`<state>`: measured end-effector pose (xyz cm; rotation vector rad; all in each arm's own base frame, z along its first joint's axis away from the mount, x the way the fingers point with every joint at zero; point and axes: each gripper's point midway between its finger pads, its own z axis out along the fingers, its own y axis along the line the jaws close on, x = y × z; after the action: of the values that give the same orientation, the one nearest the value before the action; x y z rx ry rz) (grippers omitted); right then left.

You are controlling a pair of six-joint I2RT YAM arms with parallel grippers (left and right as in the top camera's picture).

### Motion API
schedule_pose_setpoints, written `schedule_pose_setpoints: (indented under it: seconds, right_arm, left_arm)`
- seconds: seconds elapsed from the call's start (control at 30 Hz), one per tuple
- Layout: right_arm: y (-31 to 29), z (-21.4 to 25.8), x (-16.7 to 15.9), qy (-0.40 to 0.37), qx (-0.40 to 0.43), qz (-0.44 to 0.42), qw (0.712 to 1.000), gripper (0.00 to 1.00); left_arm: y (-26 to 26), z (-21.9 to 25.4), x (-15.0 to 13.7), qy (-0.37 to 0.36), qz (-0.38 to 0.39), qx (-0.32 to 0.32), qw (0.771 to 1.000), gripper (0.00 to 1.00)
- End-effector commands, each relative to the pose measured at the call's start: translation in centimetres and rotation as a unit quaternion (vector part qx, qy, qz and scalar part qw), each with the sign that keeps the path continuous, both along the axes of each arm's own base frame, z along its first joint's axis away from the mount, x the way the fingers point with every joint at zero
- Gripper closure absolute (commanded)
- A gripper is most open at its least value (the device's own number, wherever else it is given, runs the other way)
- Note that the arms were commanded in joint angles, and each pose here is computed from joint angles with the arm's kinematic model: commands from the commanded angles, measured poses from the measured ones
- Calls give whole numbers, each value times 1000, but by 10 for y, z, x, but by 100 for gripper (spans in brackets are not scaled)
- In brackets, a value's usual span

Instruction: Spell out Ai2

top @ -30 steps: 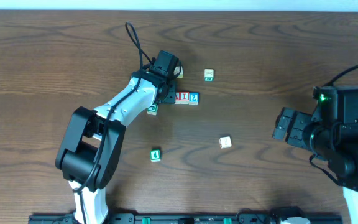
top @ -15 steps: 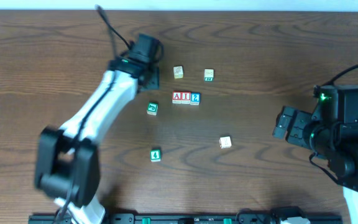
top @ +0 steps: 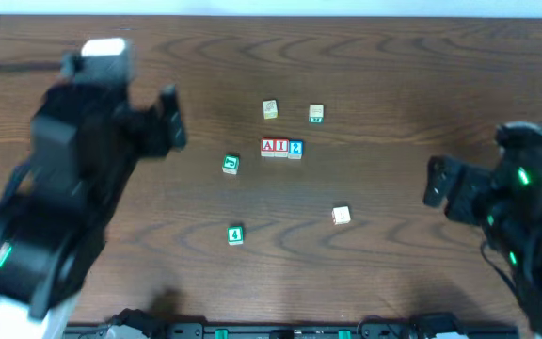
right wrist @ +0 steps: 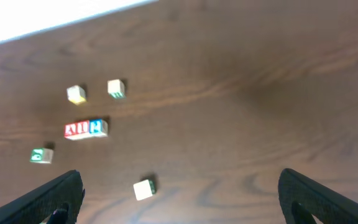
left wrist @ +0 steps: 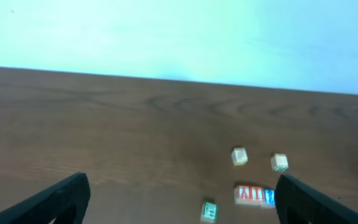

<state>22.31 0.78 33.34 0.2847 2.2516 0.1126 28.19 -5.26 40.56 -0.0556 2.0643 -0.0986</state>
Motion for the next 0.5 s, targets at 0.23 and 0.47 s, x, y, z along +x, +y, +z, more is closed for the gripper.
schedule_pose_setpoints:
  seconds: [0.23, 0.47]
  right_arm:
    - [8, 40, -87, -132, -51, 103, 985, 1]
    - [22, 59, -150, -245, -76, 172, 951, 1]
  left_arm:
    - [19, 21, -132, -58, -74, -34, 995, 5]
    - [29, 28, -212, -148, -139, -17, 979, 5]
